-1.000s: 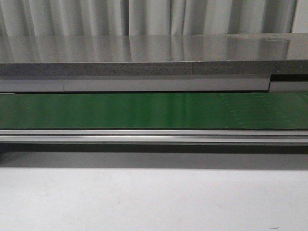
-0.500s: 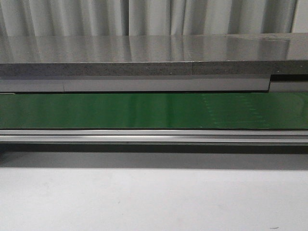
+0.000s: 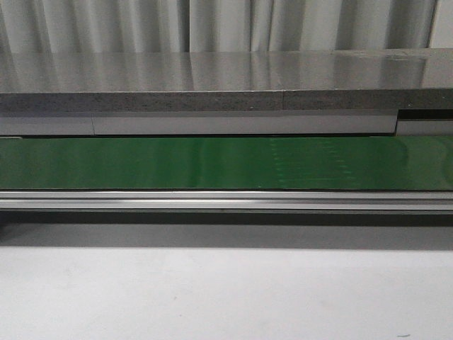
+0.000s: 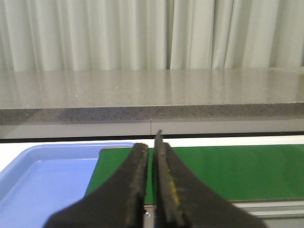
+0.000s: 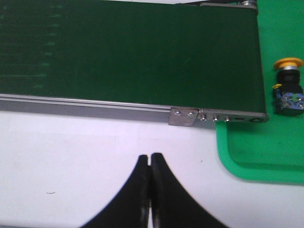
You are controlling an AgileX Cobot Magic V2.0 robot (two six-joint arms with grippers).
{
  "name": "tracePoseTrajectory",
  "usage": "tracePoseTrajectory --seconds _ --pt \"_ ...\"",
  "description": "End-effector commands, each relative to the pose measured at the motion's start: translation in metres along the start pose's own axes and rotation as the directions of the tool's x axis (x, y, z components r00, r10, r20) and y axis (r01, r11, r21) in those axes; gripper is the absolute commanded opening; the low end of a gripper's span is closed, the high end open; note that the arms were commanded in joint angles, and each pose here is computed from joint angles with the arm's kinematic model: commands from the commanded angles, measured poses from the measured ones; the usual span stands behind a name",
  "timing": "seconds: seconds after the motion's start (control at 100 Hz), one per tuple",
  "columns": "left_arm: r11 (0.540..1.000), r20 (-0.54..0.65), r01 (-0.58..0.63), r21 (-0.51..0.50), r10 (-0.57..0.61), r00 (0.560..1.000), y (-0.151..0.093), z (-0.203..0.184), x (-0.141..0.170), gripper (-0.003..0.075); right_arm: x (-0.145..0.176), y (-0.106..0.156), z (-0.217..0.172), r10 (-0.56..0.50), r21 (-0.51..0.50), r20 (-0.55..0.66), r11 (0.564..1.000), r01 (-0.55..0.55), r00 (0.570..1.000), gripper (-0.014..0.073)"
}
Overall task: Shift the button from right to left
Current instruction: 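Lower the open right gripper around the yellow push button's black base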
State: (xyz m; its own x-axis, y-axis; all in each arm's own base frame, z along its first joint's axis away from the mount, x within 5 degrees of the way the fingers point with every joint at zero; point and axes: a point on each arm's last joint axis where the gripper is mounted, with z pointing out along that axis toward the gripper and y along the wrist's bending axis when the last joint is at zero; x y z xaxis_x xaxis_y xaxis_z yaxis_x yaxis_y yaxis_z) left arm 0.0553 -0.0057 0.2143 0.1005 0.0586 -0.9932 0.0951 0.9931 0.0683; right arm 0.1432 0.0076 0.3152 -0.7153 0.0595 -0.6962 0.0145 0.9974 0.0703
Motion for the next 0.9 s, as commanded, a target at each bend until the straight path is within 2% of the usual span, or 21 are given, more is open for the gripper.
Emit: tracePoseTrajectory --seconds 0.0,0.17,0.27,0.34,0.46,0.56,0.61,0.76,0.89 --pt "1.0 0.083 0.019 -0.002 -0.018 0.996 -0.001 -0.002 0.004 0.0005 -0.017 0.002 -0.001 0.008 -0.012 0.093 1.0 -0.007 0.996 -0.0068" --pt "1.0 0.083 0.019 -0.002 -0.018 0.996 -0.001 -0.002 0.004 0.0005 -0.019 0.002 0.009 0.008 -0.009 0.056 1.0 -0.008 0.998 -0.0062" --pt "1.0 0.083 0.019 -0.002 -0.018 0.996 -0.001 -0.002 0.004 0.0005 -0.019 0.002 0.011 0.008 -0.008 0.047 1.0 -0.008 0.999 0.0008" --pt "1.0 0.083 0.019 -0.002 -0.018 0.996 -0.001 -0.002 0.004 0.0005 -0.019 0.002 0.011 0.008 -0.008 0.047 1.0 -0.008 0.999 0.0122" --pt "1.0 0.083 0.019 -0.002 -0.018 0.996 -0.001 -0.002 0.004 0.0005 -0.019 0.002 0.011 0.008 -0.008 0.047 1.0 -0.008 0.999 0.0399" --pt "1.0 0.083 0.019 -0.002 -0.018 0.996 -0.001 -0.002 0.004 0.0005 -0.019 0.002 0.011 0.012 -0.012 0.05 1.0 -0.012 0.999 0.054" --pt "1.0 0.083 0.019 -0.002 -0.018 0.996 -0.001 -0.002 0.004 0.0005 -0.019 0.002 0.011 0.014 -0.014 0.054 1.0 -0.014 0.998 0.0563" --pt "1.0 0.083 0.019 -0.002 -0.018 0.996 -0.001 -0.002 0.004 0.0005 -0.023 0.003 0.009 0.016 -0.018 0.079 1.0 -0.015 0.997 0.0562" --pt "1.0 0.083 0.019 -0.002 -0.018 0.996 -0.001 -0.002 0.004 0.0005 -0.038 -0.002 0.007 0.015 0.018 0.093 1.0 -0.017 0.996 0.0562"
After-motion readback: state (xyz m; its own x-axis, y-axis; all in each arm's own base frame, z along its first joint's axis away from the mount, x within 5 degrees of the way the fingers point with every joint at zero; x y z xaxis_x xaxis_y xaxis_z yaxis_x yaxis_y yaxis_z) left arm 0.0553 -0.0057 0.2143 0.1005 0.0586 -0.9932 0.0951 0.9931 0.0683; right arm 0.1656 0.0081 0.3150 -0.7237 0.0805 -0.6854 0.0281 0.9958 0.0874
